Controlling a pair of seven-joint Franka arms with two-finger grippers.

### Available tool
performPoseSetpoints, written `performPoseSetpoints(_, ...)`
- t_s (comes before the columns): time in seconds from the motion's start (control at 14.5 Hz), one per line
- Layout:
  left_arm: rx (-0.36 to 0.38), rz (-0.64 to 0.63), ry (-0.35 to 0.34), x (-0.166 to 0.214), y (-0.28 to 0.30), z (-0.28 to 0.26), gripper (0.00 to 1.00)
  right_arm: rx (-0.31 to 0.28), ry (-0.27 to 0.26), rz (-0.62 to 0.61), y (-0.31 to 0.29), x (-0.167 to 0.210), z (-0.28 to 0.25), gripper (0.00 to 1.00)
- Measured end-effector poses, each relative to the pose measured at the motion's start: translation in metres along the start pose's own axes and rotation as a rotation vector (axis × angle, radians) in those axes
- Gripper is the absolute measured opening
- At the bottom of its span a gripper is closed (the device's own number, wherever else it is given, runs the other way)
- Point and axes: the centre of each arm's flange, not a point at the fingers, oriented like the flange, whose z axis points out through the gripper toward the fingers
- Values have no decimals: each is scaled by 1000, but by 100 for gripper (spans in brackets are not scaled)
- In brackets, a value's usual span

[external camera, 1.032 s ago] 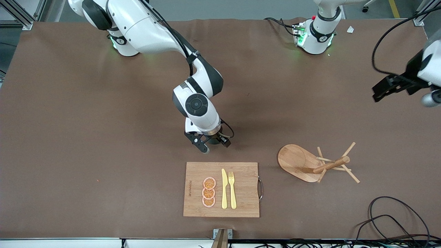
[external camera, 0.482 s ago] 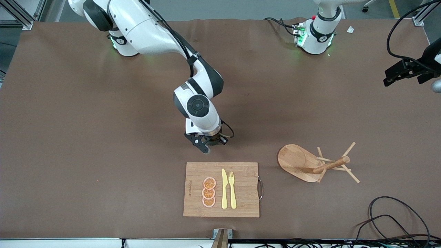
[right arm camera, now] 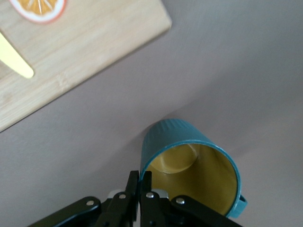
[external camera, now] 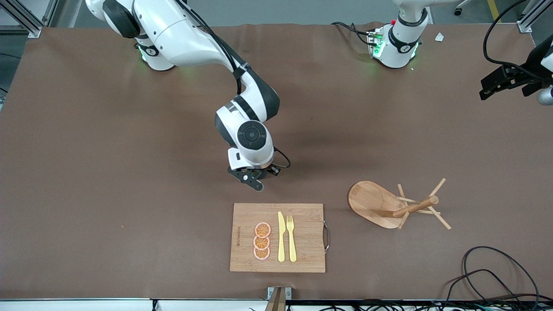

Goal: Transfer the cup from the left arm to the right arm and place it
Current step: 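Carry the teal mug away from the cutting board with the right gripper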

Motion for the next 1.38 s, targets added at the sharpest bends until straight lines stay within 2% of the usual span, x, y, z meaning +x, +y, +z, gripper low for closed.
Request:
performPoseSetpoints(0.21,4,10,-3,-6,6,1,100,14,3,-131,52,73,-55,5)
performPoseSetpoints(0.41,6,17,-8,-7,9,4,100,28,2,-261,135,148,-93,5)
performPoseSetpoints(0.62,7,30,-12,-8,16,6,100,30,-18,-382,235,221,-92,4)
performPoseSetpoints(0.83,8,42,-11,-8,22,7,100,42,-20,-482,330,277,-50,4)
performPoseSetpoints(1.03,6,79,11,-6,25,6,100,51,-5,-596,399,301,2,4)
performPoseSetpoints(1.31,3,88,29,-4,25,5,100,35,-7,-673,388,292,7,5)
performPoseSetpoints(1.38,3,87,30,-4,24,5,100,31,-6,-683,384,290,7,8)
